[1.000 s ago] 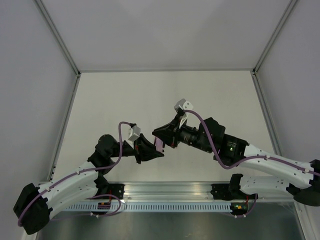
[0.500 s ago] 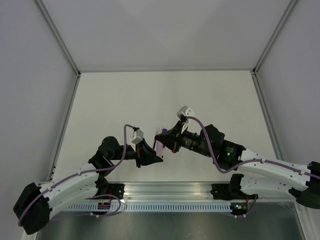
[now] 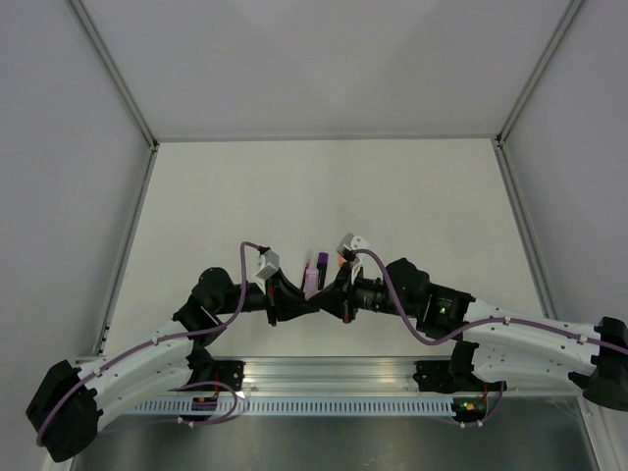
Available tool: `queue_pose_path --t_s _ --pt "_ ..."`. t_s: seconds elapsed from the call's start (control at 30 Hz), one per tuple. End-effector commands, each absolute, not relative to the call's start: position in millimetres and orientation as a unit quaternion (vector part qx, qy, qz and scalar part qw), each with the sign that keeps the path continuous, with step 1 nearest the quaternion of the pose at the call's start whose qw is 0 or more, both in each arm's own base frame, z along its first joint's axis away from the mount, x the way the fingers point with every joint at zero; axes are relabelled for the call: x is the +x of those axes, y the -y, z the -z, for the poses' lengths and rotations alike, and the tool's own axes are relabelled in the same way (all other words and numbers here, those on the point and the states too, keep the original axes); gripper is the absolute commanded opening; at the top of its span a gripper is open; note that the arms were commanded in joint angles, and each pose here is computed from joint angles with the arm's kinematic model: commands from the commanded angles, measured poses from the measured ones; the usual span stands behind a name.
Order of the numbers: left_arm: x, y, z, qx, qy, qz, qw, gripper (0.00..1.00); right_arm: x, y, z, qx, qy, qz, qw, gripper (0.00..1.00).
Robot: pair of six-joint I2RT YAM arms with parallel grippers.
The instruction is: Insert the pens into the pen caps
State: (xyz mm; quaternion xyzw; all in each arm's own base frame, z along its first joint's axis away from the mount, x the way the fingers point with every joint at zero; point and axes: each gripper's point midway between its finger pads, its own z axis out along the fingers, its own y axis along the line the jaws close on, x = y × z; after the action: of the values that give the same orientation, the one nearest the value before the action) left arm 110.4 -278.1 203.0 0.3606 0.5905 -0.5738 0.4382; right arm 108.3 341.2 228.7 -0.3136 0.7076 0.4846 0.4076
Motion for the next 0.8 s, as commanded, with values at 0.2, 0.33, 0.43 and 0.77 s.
queue_pose_path --t_s 0.2,0.33,0.43,0.77 --pt "119 280 -266 0.358 -0.507 0.581 0.526 0.02 96 -321 -208 -0.33 -0.741 -0.451 0.373 0.04" --pt "126 280 -263 0.346 -0.521 0.573 0.53 0.02 108 -309 -246 -0.298 -0.733 -0.445 0.42 0.08" --pt "145 279 -255 0.311 -0.563 0.55 0.532 0.02 126 -286 -287 -0.247 -0.726 -0.425 0.481 0.07" --pt "215 285 -200 0.22 -0.745 0.438 0.453 0.02 165 -258 -332 -0.204 -0.719 -0.334 0.574 0.21"
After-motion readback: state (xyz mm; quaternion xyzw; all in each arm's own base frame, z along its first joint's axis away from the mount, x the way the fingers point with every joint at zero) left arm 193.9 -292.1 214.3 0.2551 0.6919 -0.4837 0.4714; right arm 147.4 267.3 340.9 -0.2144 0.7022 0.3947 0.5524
